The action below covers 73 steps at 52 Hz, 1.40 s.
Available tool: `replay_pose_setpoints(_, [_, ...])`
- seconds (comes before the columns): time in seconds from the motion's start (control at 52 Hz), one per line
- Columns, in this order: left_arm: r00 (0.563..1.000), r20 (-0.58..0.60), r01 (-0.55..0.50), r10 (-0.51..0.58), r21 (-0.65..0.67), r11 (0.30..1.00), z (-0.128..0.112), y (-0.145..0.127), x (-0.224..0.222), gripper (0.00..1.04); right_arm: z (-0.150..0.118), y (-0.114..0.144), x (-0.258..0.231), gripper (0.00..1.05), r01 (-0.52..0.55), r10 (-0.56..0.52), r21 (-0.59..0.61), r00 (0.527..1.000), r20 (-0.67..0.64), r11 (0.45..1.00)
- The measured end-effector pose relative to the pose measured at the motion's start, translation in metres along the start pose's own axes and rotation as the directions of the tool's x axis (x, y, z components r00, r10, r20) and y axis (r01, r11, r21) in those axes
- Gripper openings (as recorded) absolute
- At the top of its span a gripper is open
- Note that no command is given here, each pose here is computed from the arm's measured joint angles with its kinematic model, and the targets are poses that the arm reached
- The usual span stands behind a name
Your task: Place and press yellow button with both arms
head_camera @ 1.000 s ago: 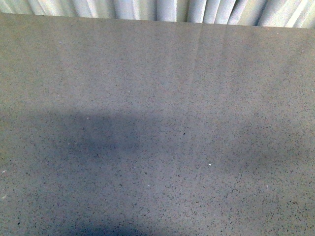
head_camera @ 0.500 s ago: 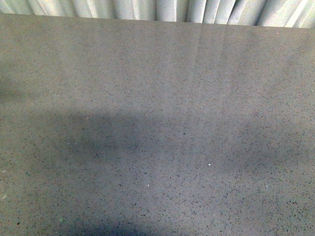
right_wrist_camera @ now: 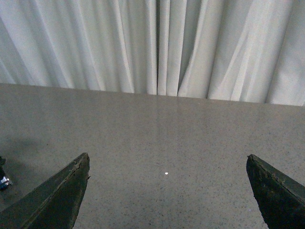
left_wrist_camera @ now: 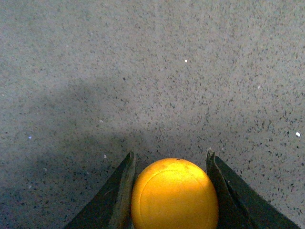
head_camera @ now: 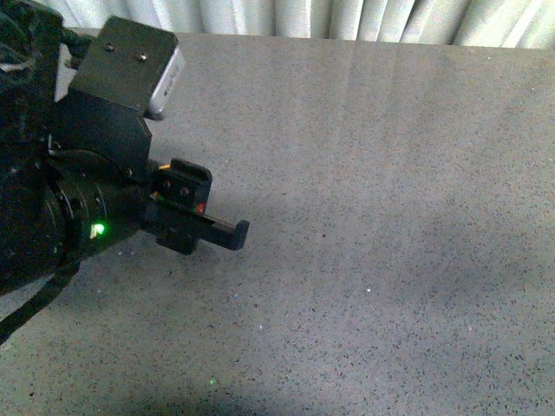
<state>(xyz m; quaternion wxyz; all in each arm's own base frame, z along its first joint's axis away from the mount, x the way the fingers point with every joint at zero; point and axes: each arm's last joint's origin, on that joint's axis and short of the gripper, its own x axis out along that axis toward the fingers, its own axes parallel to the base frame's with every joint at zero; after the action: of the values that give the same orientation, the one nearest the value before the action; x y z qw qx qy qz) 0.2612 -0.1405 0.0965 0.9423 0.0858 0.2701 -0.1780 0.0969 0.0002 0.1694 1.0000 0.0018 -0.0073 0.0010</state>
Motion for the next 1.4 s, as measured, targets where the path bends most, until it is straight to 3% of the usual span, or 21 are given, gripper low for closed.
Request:
replay_pose_setpoints(0.308, [0.999, -0.038, 0.022, -0.021, 0.022, 1.000, -0.014, -0.010, 0.009, 0.35, 0.000, 0.000, 0.000, 0.96, 0.000, 0.000, 0.000, 1.000, 0.000, 1.000])
replay_pose_setpoints(0.519, [0.999, -0.036, 0.030, -0.029, 0.024, 0.999, -0.014, -0.012, 0.009, 0.65, 0.000, 0.000, 0.000, 0.96, 0.000, 0.000, 0.000, 1.000, 0.000, 1.000])
replay_pose_setpoints(0.596, [0.999, -0.035, 0.031, -0.030, 0.024, 0.999, -0.014, -0.012, 0.009, 0.80, 0.000, 0.000, 0.000, 0.96, 0.000, 0.000, 0.000, 1.000, 0.000, 1.000])
replay_pose_setpoints(0.75, [0.999, -0.021, 0.038, -0.038, 0.006, 0.999, -0.006, -0.006, 0.001, 0.97, 0.000, 0.000, 0.000, 0.96, 0.000, 0.000, 0.000, 1.000, 0.000, 1.000])
replay_pose_setpoints(1.019, [0.996, 0.089, 0.011, -0.001, -0.108, 0.994, 0.036, 0.033, -0.030, 0.96, 0.000, 0.000, 0.000, 0.96, 0.000, 0.000, 0.000, 1.000, 0.000, 1.000])
replay_pose_setpoints(1.25, [0.972, 0.197, -0.070, 0.126, -0.272, 0.960, 0.057, 0.108, -0.066, 0.95, 0.000, 0.000, 0.000, 0.96, 0.000, 0.000, 0.000, 1.000, 0.000, 1.000])
replay_pose_setpoints(1.288, [0.935, 0.267, -0.158, 0.232, -0.272, 0.949, 0.056, 0.117, -0.072, 0.88, 0.000, 0.000, 0.000, 0.96, 0.001, -0.001, 0.000, 1.000, 0.000, 1.000])
replay_pose_setpoints(1.404, [0.816, 0.435, -0.276, 0.382, -0.287, 0.917, 0.037, 0.128, -0.108, 0.67, -0.001, 0.000, 0.001, 0.96, -0.004, 0.004, 0.012, 0.999, -0.039, 1.000])
